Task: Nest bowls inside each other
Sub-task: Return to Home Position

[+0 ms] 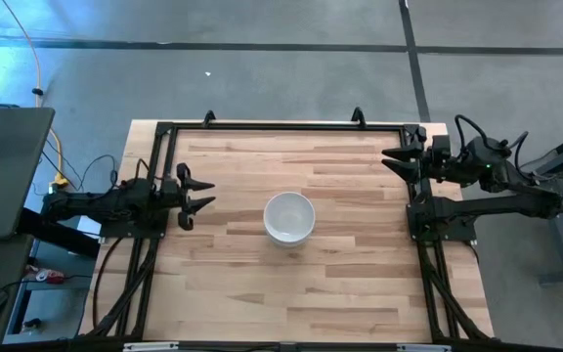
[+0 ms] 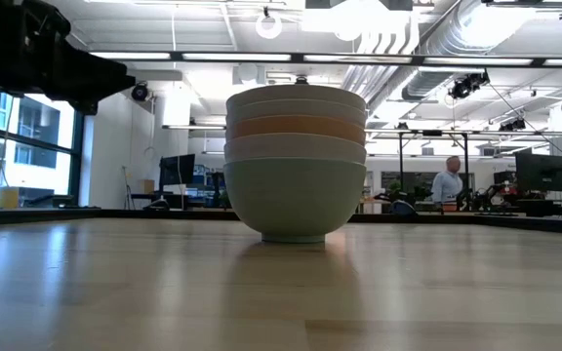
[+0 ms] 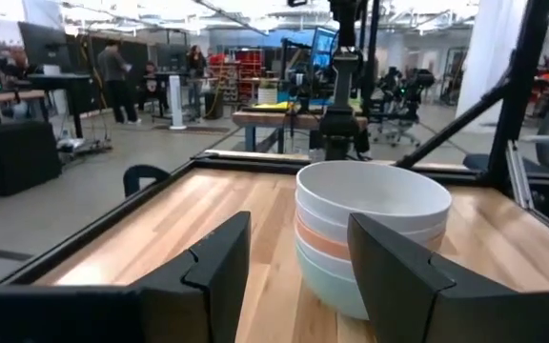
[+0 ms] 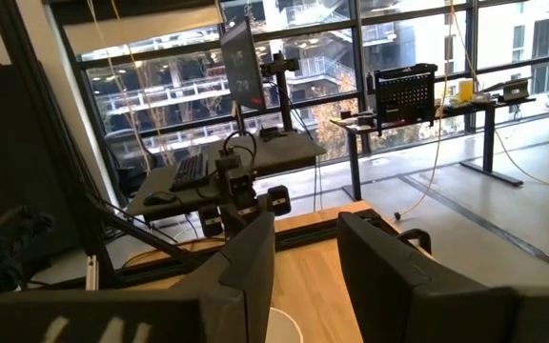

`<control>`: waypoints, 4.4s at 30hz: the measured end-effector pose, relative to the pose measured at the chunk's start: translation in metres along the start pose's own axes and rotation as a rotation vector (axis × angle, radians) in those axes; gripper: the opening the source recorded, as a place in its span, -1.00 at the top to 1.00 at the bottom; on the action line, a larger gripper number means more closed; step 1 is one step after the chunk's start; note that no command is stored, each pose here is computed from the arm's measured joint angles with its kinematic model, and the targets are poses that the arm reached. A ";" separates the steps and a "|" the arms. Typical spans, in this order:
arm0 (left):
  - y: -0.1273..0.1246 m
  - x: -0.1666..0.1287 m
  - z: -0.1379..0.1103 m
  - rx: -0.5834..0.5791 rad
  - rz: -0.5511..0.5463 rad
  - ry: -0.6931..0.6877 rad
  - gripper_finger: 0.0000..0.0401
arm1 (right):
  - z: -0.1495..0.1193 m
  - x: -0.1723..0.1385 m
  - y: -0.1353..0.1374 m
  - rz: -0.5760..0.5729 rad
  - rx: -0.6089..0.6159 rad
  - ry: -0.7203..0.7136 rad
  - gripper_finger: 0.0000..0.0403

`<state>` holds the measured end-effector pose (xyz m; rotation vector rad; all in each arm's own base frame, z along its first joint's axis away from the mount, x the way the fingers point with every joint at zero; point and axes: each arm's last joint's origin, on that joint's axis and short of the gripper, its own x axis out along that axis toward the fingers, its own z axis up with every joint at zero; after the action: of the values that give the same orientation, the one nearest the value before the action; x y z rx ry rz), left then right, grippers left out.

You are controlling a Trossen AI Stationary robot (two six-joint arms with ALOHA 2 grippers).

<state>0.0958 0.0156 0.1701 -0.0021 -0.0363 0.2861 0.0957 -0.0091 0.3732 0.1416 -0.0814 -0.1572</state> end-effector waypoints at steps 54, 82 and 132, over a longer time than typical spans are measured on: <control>-0.001 0.003 -0.006 -0.077 -0.081 0.071 0.18 | -0.077 0.014 -0.002 0.249 -0.227 0.007 0.45; -0.001 0.003 -0.006 -0.077 -0.081 0.071 0.18 | -0.147 0.009 -0.014 0.248 -0.071 -0.348 0.45; -0.001 0.003 -0.006 -0.077 -0.082 0.071 0.18 | -0.190 0.014 -0.014 0.219 -0.035 -0.077 0.45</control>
<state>0.0995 0.0156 0.1646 -0.0866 0.0235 0.2023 0.1252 0.0004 0.1845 0.0904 -0.1699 0.0547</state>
